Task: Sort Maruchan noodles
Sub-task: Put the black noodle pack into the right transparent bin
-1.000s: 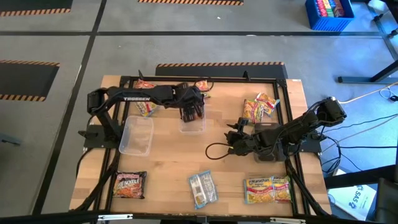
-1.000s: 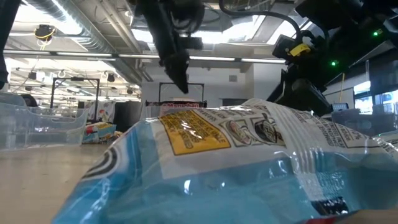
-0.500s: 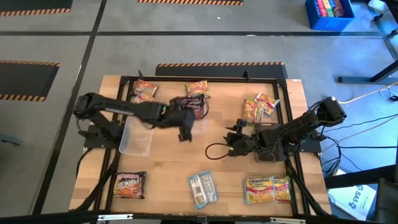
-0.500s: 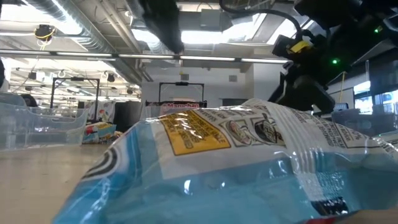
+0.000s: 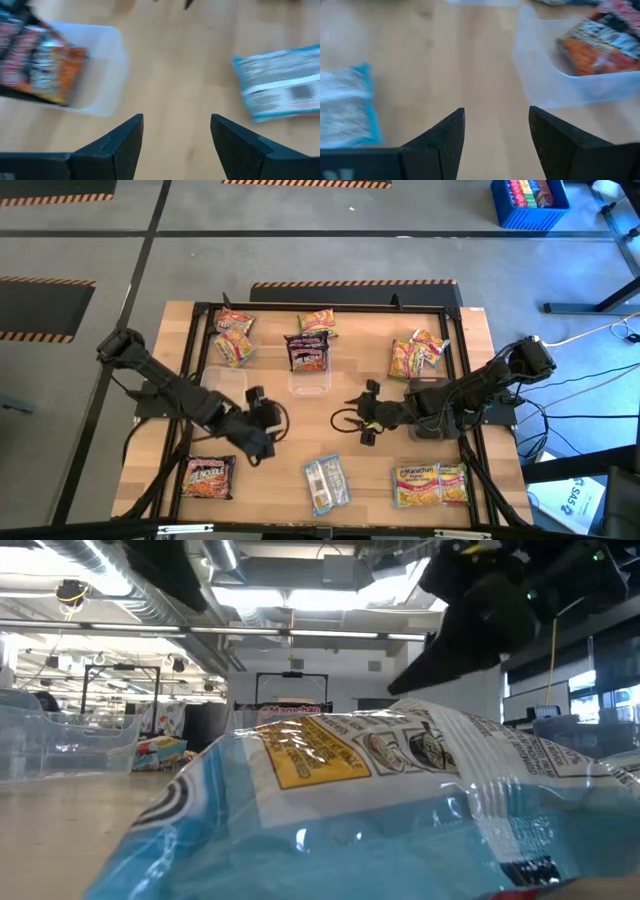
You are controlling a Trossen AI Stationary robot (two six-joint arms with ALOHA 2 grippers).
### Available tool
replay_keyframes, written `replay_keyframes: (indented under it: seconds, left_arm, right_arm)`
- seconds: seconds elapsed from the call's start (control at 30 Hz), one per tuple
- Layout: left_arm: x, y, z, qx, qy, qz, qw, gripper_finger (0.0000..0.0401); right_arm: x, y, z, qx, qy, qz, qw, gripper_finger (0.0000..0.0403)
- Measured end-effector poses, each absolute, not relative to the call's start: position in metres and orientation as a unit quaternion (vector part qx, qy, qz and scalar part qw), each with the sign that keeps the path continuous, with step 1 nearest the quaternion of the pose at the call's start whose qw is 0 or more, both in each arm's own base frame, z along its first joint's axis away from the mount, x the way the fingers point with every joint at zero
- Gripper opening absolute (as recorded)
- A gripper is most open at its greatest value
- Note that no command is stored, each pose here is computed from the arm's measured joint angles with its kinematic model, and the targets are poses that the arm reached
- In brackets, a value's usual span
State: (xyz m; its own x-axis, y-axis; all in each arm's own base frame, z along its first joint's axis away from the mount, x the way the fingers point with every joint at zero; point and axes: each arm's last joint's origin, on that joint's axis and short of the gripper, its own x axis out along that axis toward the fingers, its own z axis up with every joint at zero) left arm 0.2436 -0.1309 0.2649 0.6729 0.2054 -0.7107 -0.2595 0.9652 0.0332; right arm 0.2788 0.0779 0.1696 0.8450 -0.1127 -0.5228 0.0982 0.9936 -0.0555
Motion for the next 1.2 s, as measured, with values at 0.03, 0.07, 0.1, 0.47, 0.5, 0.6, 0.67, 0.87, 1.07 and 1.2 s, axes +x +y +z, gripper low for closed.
replay_keyframes:
  seconds: [0.03, 0.07, 0.1, 0.47, 0.5, 0.6, 0.67, 0.87, 1.07, 1.2]
  left_arm:
    - [0.241, -0.135, 0.262, -0.040, 0.387, 0.118, 0.914, 0.0226]
    - [0.240, -0.137, 0.260, -0.042, 0.389, 0.110, 0.914, 0.0226]
    - [0.240, -0.140, 0.258, -0.049, 0.385, 0.101, 0.916, 0.0226]
    - [0.237, -0.158, 0.250, -0.095, 0.405, 0.005, 0.909, 0.0222]
    - [0.237, -0.163, 0.255, -0.113, 0.407, -0.013, 0.906, 0.0222]
    - [0.229, -0.172, 0.266, -0.180, 0.449, -0.025, 0.875, 0.0221]
    - [0.218, -0.177, 0.268, -0.222, 0.494, -0.003, 0.841, 0.0220]
    - [0.171, -0.195, 0.258, -0.305, 0.630, 0.091, 0.709, 0.0220]
    - [0.131, -0.203, 0.253, -0.291, 0.672, 0.189, 0.654, 0.0220]
    - [0.118, -0.207, 0.246, -0.290, 0.670, 0.211, 0.650, 0.0220]
  right_arm:
    - [0.281, 0.079, 0.169, -0.003, 0.265, -0.043, 0.963, 0.0202]
    - [0.283, 0.080, 0.168, 0.003, 0.265, -0.034, 0.964, 0.0202]
    - [0.283, 0.082, 0.166, 0.008, 0.268, -0.026, 0.963, 0.0202]
    - [0.281, 0.110, 0.145, -0.006, 0.282, 0.019, 0.959, 0.0202]
    - [0.281, 0.110, 0.145, -0.007, 0.282, 0.020, 0.959, 0.0202]
    - [0.282, 0.109, 0.145, -0.008, 0.282, 0.018, 0.959, 0.0202]
    - [0.282, 0.109, 0.145, -0.008, 0.281, 0.017, 0.960, 0.0202]
    - [0.282, 0.109, 0.145, -0.008, 0.281, 0.017, 0.959, 0.0202]
    - [0.282, 0.109, 0.145, -0.005, 0.282, 0.016, 0.959, 0.0202]
    - [0.282, 0.109, 0.145, 0.007, 0.282, 0.013, 0.959, 0.0202]
